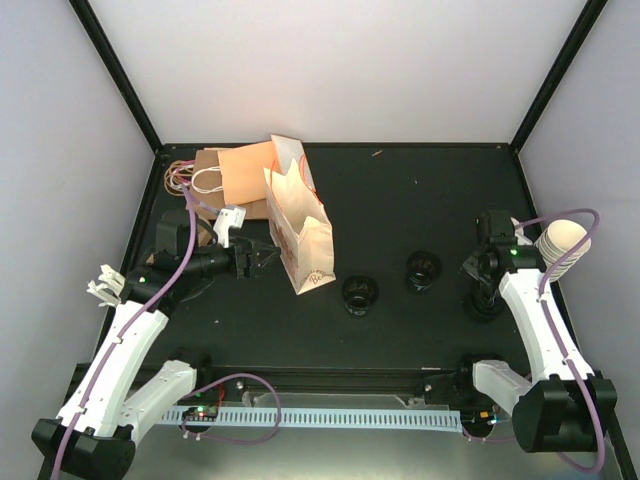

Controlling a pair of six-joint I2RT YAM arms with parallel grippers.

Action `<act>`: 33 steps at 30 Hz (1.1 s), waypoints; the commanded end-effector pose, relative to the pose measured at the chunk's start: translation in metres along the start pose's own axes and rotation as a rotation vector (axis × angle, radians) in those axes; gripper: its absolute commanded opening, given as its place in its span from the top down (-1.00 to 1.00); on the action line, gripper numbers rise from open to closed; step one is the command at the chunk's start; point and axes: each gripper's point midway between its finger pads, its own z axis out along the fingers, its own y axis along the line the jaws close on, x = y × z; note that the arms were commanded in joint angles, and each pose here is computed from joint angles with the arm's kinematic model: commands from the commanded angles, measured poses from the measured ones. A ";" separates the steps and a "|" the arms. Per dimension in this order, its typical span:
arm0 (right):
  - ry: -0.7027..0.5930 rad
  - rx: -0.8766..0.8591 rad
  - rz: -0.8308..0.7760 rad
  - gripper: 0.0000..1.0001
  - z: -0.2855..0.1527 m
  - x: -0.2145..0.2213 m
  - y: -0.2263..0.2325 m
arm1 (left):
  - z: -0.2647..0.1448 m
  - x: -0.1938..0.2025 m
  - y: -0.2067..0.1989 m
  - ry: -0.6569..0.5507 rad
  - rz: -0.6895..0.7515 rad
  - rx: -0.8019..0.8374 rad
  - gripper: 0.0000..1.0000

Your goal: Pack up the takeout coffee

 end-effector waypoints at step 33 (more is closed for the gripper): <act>0.153 -0.128 -0.243 0.98 -0.032 0.092 0.030 | -0.001 -0.009 -0.010 -0.017 0.022 0.040 -0.67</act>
